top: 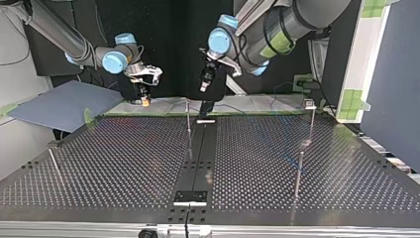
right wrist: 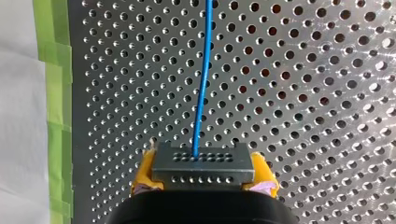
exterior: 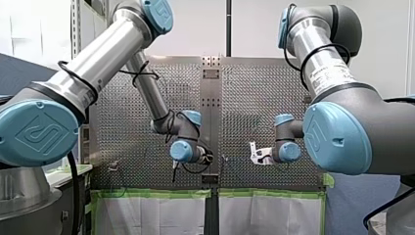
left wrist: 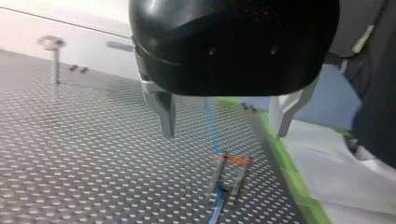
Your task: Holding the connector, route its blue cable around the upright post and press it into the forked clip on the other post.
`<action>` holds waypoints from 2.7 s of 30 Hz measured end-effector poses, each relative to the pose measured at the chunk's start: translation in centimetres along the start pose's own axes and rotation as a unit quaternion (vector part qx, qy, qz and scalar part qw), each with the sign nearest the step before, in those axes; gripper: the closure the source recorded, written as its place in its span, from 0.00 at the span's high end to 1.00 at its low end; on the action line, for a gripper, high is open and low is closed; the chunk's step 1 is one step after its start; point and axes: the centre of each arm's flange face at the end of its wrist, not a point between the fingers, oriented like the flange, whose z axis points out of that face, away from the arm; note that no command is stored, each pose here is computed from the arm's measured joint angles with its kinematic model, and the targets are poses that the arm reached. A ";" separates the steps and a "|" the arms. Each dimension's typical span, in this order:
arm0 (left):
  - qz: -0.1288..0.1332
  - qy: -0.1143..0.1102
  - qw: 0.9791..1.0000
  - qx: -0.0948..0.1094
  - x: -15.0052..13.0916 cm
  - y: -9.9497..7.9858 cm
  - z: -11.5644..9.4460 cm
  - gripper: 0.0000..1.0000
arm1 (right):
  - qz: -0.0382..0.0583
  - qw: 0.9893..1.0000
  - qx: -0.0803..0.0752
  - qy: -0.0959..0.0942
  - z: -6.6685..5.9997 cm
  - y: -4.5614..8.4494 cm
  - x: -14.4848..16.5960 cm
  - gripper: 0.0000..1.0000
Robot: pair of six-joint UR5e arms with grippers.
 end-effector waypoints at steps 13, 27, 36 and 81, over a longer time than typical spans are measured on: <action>-0.068 -0.058 0.996 -0.027 -3.1 1.6 -3.0 1.00 | -0.001 1.000 0.008 0.002 0.0 -0.3 0.1 0.00; -0.106 -0.092 0.990 -0.026 -5.4 2.6 -6.8 1.00 | 0.003 1.000 0.009 0.001 0.0 -0.3 0.0 0.00; -0.113 -0.096 0.989 -0.026 -6.2 3.2 -10.1 1.00 | 0.003 1.000 0.009 0.001 0.0 -0.4 0.1 0.00; -0.132 -0.074 0.988 -0.042 -3.3 6.1 -24.5 1.00 | 0.002 1.000 0.014 0.001 0.0 -1.0 0.1 0.00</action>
